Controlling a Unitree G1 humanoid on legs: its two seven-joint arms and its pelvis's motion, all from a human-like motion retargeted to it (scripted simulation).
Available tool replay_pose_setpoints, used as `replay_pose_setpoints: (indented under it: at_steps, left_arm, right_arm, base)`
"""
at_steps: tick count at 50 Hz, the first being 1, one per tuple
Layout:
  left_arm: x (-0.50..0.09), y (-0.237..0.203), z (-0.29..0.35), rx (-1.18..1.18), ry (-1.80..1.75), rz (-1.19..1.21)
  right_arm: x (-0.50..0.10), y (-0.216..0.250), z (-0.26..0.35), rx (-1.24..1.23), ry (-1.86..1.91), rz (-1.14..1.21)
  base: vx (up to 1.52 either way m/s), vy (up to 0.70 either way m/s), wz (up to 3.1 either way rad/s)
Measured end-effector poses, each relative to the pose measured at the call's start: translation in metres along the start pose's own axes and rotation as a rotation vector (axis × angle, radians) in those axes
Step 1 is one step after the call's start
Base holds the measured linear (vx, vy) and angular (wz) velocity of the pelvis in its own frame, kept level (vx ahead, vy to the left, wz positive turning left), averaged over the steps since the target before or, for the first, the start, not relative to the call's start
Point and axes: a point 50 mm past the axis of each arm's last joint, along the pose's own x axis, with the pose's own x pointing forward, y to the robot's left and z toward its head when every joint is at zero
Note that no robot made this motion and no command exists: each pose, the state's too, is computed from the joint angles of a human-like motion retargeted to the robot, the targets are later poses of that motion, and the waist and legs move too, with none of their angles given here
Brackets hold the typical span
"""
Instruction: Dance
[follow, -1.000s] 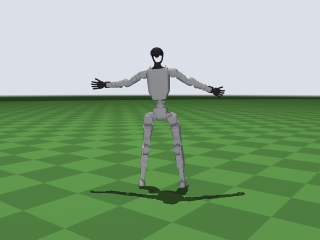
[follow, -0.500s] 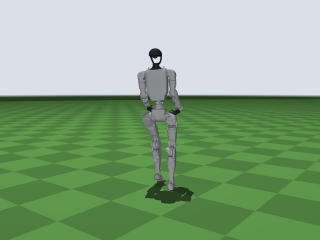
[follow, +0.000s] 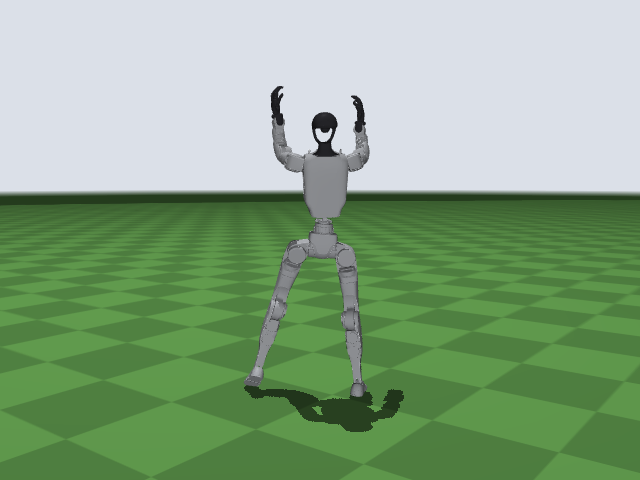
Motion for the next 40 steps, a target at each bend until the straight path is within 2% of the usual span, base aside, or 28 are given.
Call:
replay_pose_setpoints:
  at_steps: [5,7,10,14,18,23,25,28,32,33,34,35,38,40]
  left_arm:
    - [-0.032,0.014,-0.057,0.142,0.395,0.048]
    - [-0.04,0.007,-0.054,0.093,0.376,0.018]
    - [-0.044,0.02,-0.035,0.004,0.287,0.014]
    - [-0.085,0.042,-0.011,-0.064,0.271,0.013]
    - [-0.178,0.073,-0.002,0.092,0.432,0.13]
    - [-0.356,0.109,0.015,0.513,0.897,0.378]
    - [-0.433,0.104,0.034,0.6,1.177,0.438]
    - [-0.526,0.069,0.054,0.514,1.581,0.28]
    - [-0.627,0.039,0.102,0.395,2.15,-0.367]
    - [-0.642,0.037,0.108,0.285,2.25,-0.571]
    - [-0.65,0.037,0.108,0.114,2.361,-0.667]
    - [-0.652,0.04,0.103,-0.061,2.462,-0.689]
    - [-0.652,0.048,0.105,-0.145,2.848,-0.591]
    - [-0.647,0.038,0.091,-0.192,2.766,-0.59]
  right_arm:
    - [-0.01,-0.025,-0.041,-0.2,0.327,0.042]
    - [-0.018,-0.032,-0.035,-0.206,0.26,0.061]
    - [-0.023,-0.04,-0.006,-0.133,0.09,0.126]
    - [-0.075,-0.052,-0.001,0.074,0.163,0.048]
    - [-0.156,-0.056,-0.015,0.328,0.355,-0.063]
    - [-0.325,0.006,-0.011,0.647,0.832,-0.135]
    - [-0.39,0.032,0.011,0.729,1.015,-0.173]
    - [-0.466,0.077,0.049,0.796,1.242,-0.232]
    - [-0.527,0.1,0.074,0.725,1.485,0.014]
    - [-0.535,0.102,0.067,0.685,1.557,0.1]
    - [-0.539,0.107,0.058,0.633,1.614,0.19]
    - [-0.538,0.112,0.047,0.565,1.658,0.281]
    - [-0.519,0.13,0.019,0.487,1.692,0.604]
    - [-0.526,0.121,0.011,0.427,1.783,0.666]
  base:
    - [0.8,0.53,-0.13]
    - [0.48,0.29,0.06]
    - [0.33,0.4,0.15]
    - [0.2,0.25,-0.5]
    - [0.03,0.26,0.34]
    - [0.22,-0.09,0.75]
    - [0.09,-0.11,-0.13]
    - [-0.12,-0.07,1.13]
    - [0.08,0.04,1.69]
    - [0.21,0.06,1.01]
    - [0.22,0.02,0.65]
    - [0.2,0.0,0.35]
    - [0.09,0.05,-0.4]
    - [0.08,-0.03,-0.7]
